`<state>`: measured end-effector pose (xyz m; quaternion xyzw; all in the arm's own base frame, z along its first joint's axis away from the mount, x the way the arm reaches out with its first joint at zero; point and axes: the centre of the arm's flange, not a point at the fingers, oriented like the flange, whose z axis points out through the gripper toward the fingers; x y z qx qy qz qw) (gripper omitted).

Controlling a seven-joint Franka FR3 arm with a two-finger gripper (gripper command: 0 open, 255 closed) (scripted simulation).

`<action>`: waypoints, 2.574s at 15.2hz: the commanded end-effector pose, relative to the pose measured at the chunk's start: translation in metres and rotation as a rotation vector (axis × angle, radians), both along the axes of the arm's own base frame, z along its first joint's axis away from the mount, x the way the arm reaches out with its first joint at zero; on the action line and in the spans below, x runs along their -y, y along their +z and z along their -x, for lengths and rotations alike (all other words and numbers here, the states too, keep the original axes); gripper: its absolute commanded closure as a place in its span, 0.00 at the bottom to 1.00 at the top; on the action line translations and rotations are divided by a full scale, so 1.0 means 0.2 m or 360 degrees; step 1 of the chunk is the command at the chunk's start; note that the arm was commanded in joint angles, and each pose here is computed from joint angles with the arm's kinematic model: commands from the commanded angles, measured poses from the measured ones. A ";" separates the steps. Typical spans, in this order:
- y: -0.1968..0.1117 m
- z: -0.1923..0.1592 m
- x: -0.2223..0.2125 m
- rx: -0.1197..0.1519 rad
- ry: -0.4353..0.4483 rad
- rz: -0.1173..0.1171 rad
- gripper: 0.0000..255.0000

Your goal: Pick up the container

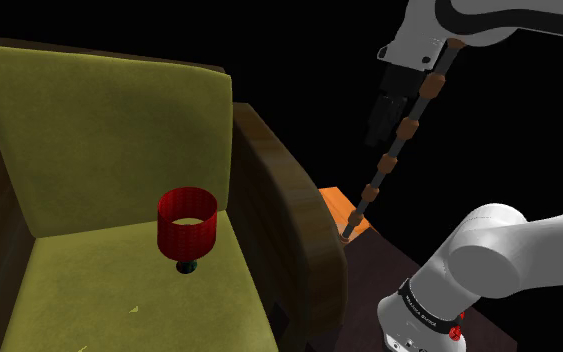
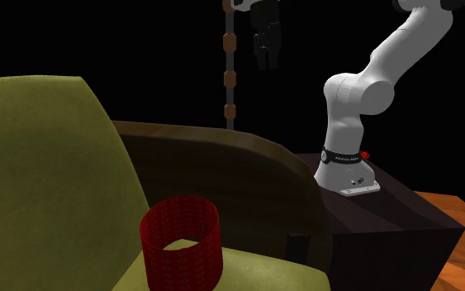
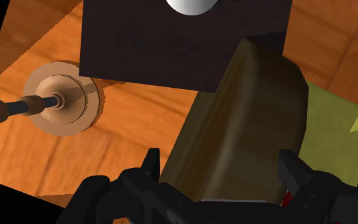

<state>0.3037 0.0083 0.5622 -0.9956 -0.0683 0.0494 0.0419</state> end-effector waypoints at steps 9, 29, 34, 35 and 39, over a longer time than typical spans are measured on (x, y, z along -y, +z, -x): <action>-0.27 -0.25 -0.38 0.0057 0.0020 0.0042 0.00; -0.95 -0.89 -1.31 0.0198 0.0070 0.0146 0.00; -1.09 -1.00 -1.47 0.0223 0.0079 0.0164 0.00; -1.12 -1.00 -1.47 0.0223 0.0079 0.0164 0.00; -1.23 -1.00 -1.47 0.0223 0.0079 0.0164 0.00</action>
